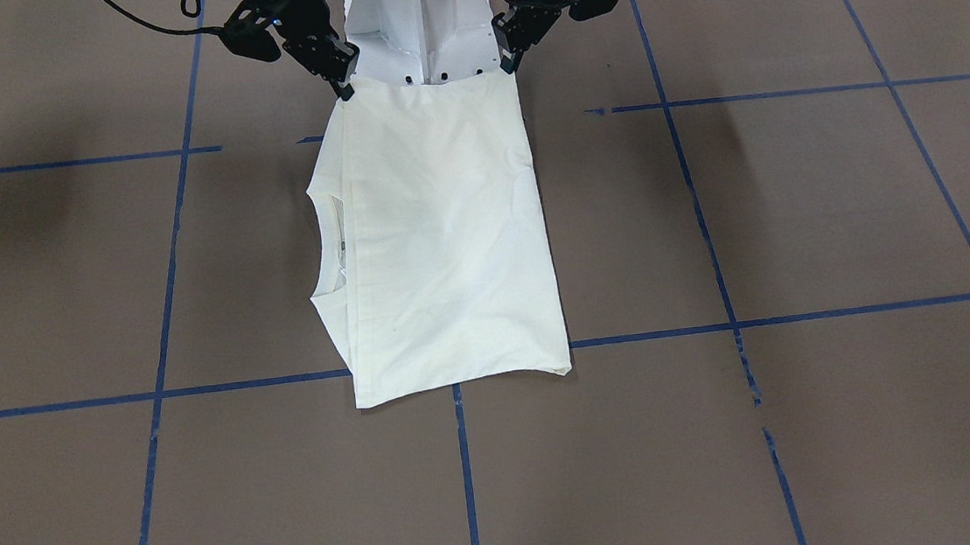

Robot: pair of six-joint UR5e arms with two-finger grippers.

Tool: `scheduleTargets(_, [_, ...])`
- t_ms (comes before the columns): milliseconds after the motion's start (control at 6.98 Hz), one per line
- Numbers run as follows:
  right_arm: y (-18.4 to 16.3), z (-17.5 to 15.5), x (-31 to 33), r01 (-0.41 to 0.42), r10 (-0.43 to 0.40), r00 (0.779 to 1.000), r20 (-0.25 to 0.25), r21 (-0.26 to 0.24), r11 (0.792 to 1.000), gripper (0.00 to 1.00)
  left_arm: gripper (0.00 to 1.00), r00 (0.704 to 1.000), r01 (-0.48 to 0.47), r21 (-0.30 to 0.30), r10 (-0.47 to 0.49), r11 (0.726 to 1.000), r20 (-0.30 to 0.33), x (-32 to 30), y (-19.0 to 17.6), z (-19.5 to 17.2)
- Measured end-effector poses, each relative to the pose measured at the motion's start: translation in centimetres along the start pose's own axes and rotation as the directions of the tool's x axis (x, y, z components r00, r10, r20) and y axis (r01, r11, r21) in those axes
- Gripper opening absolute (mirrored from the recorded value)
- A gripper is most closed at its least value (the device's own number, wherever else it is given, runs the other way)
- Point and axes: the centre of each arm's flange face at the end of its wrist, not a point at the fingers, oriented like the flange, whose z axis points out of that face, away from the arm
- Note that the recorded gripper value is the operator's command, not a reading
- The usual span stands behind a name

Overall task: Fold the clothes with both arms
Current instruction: 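Grasp the near edge of the shirt with both grippers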

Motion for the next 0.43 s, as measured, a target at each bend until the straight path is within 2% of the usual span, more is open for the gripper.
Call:
scheduleTargets(143, [-0.7, -1.2, -0.5, -0.008, 0.008, 1.000, 0.024, 0.003, 1.000, 0.00, 0.00, 1.000, -0.024, 0.020, 0.024, 1.000, -0.002, 0.9, -0.6, -0.1])
scheduleTargets(430, [-4.7, -1.7, -3.3, -0.034, 0.029, 0.997, 0.069, 0.072, 0.997, 0.00, 0.00, 0.990, -0.135, 0.126, 0.139, 0.983, -0.024, 5.4, -5.0, -1.4])
